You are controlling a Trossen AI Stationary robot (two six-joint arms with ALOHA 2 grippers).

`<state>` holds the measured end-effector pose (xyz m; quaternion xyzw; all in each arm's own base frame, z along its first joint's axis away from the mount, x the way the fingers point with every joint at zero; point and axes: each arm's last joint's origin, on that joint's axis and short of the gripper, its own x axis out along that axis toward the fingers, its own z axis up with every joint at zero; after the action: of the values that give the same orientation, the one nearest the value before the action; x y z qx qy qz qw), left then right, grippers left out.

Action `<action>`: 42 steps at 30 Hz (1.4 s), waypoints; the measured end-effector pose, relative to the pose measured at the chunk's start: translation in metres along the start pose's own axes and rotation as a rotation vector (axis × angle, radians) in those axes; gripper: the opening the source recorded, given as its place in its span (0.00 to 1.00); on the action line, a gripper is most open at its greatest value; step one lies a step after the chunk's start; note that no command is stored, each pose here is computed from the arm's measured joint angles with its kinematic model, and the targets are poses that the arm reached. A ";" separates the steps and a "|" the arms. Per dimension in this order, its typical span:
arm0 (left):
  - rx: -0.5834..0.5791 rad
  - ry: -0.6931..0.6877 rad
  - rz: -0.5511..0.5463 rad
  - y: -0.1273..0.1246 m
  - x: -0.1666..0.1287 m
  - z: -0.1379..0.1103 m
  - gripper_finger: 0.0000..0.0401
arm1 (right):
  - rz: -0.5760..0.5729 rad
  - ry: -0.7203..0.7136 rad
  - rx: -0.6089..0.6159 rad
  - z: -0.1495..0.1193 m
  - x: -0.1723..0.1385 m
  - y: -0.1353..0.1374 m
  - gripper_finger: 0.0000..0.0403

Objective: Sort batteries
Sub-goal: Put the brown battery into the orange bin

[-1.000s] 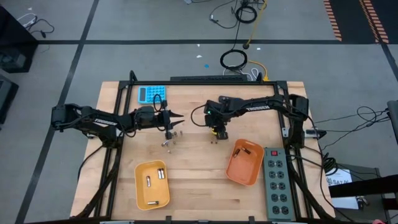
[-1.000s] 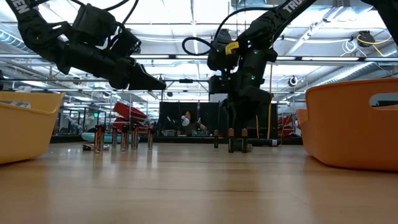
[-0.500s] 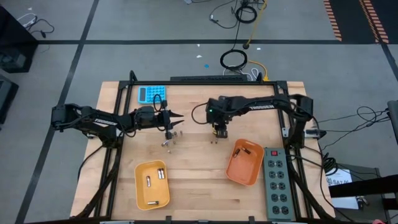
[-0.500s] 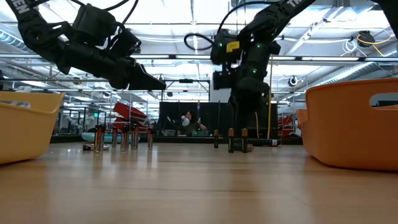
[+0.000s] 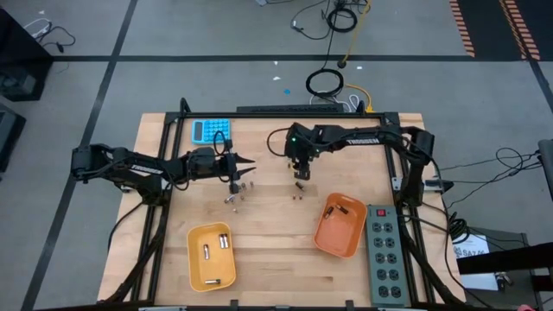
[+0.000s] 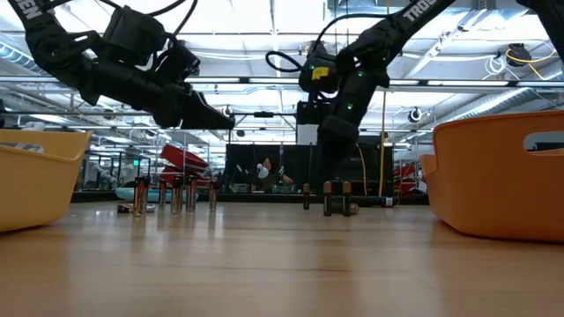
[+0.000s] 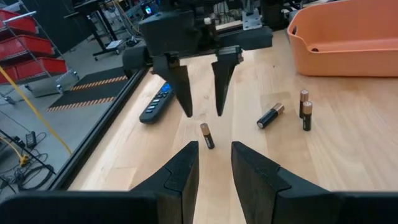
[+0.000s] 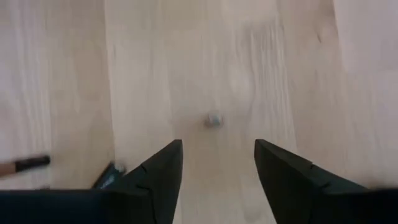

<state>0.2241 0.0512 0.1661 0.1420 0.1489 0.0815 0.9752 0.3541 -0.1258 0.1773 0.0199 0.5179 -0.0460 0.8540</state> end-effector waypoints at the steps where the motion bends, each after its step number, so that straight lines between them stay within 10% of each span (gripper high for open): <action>1: 0.001 0.000 0.000 0.000 0.000 0.000 0.26 | 0.005 0.002 -0.001 0.000 0.001 0.000 0.49; 26: 0.005 0.011 -0.004 0.000 0.000 -0.001 0.26 | 0.041 -0.053 0.033 -0.001 0.044 -0.010 0.48; 42: 0.004 0.011 -0.003 0.000 0.000 -0.001 0.26 | 0.027 -0.057 0.009 0.000 0.044 -0.010 0.04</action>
<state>0.2238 0.0513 0.1650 0.1434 0.1549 0.0803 0.9742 0.3728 -0.1385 0.1385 0.0291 0.4928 -0.0374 0.8688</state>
